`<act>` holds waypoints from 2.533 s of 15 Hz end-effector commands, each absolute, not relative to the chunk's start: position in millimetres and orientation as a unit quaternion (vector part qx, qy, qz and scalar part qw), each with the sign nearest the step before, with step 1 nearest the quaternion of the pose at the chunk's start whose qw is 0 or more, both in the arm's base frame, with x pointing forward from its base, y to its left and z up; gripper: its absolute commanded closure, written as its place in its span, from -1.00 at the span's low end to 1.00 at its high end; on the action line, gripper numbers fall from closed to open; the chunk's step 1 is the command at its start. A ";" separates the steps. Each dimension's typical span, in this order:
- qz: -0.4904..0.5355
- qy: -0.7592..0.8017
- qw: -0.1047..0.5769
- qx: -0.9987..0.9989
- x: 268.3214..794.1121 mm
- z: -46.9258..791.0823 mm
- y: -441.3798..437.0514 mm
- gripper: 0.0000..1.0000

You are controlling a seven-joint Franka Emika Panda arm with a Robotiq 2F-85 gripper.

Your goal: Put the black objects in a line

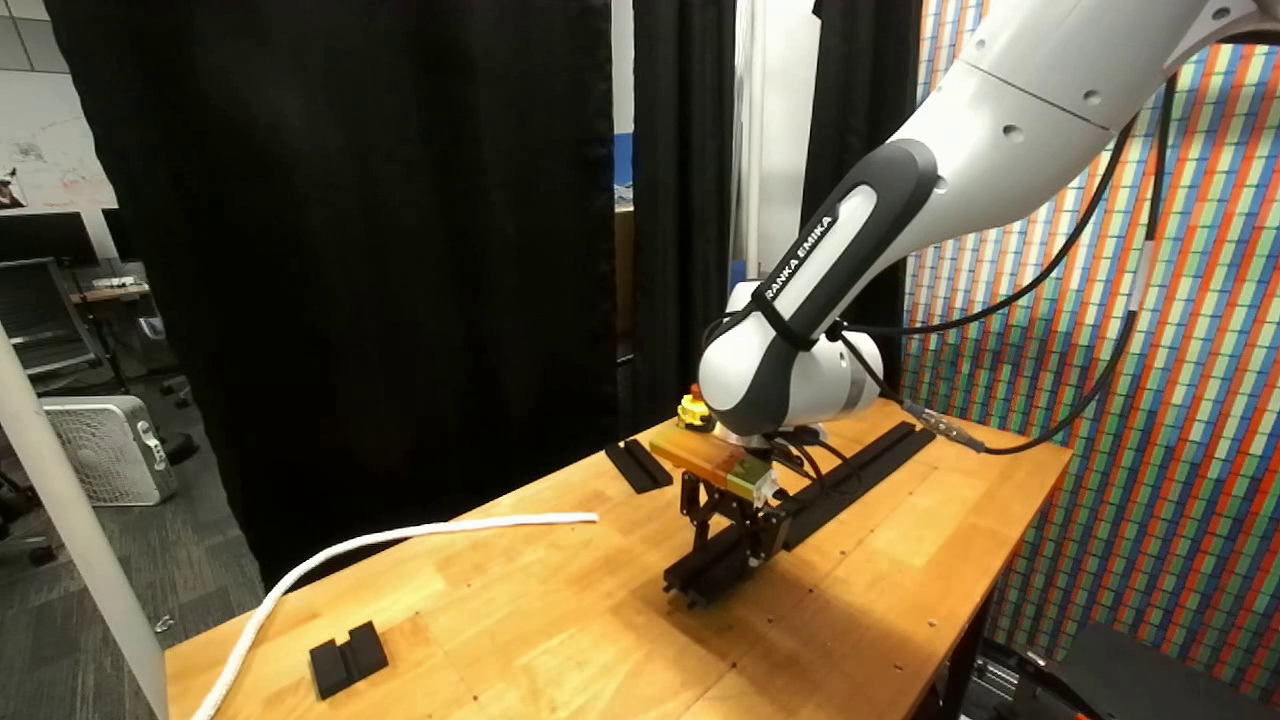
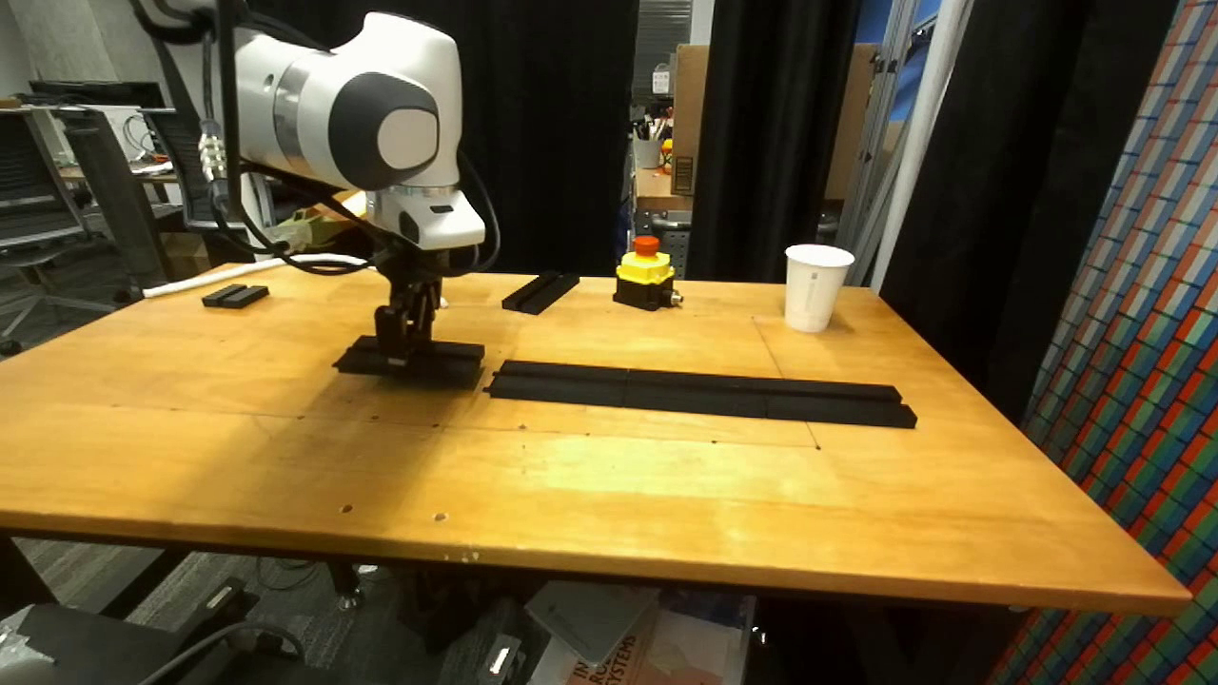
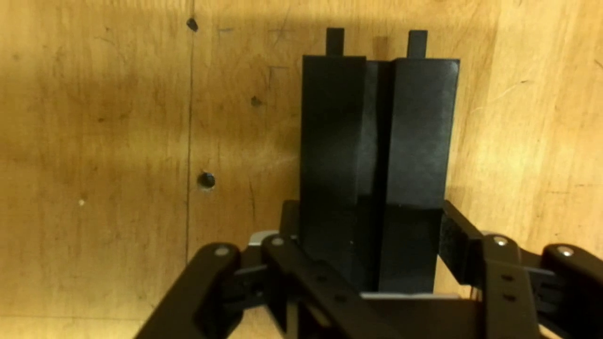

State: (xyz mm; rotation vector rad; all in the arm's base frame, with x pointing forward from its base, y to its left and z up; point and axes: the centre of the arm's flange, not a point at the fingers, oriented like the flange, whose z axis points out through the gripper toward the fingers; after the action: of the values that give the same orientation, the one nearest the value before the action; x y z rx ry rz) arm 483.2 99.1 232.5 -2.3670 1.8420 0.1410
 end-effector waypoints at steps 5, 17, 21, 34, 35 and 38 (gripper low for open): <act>0.061 0.621 0.085 -0.776 485.9 237.7 95.2 0.09; 0.064 0.644 0.081 -0.758 490.3 229.7 72.3 0.09; 0.068 0.647 0.079 -0.756 491.9 225.8 66.1 0.09; 0.074 0.639 0.077 -0.762 501.7 224.8 60.1 0.09; 0.074 0.639 0.077 -0.762 502.5 224.7 59.4 0.09; 0.076 0.639 0.078 -0.762 504.7 224.2 58.1 0.09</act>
State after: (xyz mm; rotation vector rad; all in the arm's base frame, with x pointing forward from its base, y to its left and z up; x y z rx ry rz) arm 496.0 62.9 221.9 -2.2865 1.9348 0.2097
